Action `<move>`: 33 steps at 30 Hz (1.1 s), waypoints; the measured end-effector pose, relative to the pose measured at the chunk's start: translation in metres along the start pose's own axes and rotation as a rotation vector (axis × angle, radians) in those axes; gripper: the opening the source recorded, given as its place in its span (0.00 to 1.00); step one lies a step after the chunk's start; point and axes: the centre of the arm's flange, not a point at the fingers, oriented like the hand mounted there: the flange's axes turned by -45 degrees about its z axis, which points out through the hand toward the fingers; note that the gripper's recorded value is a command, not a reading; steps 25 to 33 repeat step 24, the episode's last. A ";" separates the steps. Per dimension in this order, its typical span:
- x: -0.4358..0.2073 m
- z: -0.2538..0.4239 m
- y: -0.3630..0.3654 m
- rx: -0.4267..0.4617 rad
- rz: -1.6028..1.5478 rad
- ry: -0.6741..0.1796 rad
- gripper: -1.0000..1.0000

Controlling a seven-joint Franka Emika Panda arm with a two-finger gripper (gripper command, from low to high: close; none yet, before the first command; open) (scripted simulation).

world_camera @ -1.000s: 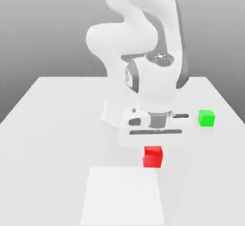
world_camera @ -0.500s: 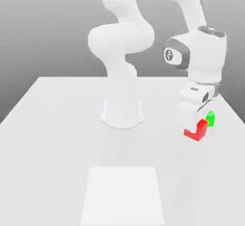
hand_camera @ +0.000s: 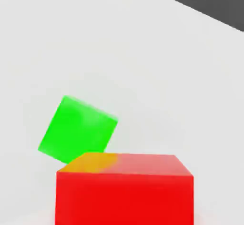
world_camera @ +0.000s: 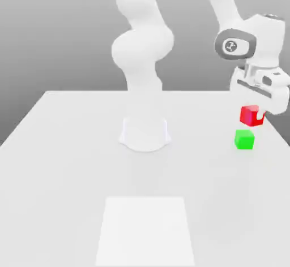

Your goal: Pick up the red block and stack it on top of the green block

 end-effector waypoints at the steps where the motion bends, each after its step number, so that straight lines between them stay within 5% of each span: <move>1: 0.003 0.004 -0.002 -0.002 -0.019 -0.002 0.00; 8: 0.006 0.052 -0.003 -0.005 -0.037 -0.005 0.00; 9: 0.005 0.059 -0.005 -0.003 -0.039 -0.003 1.00; 33: 0.006 0.009 -0.004 -0.005 -0.038 -0.004 1.00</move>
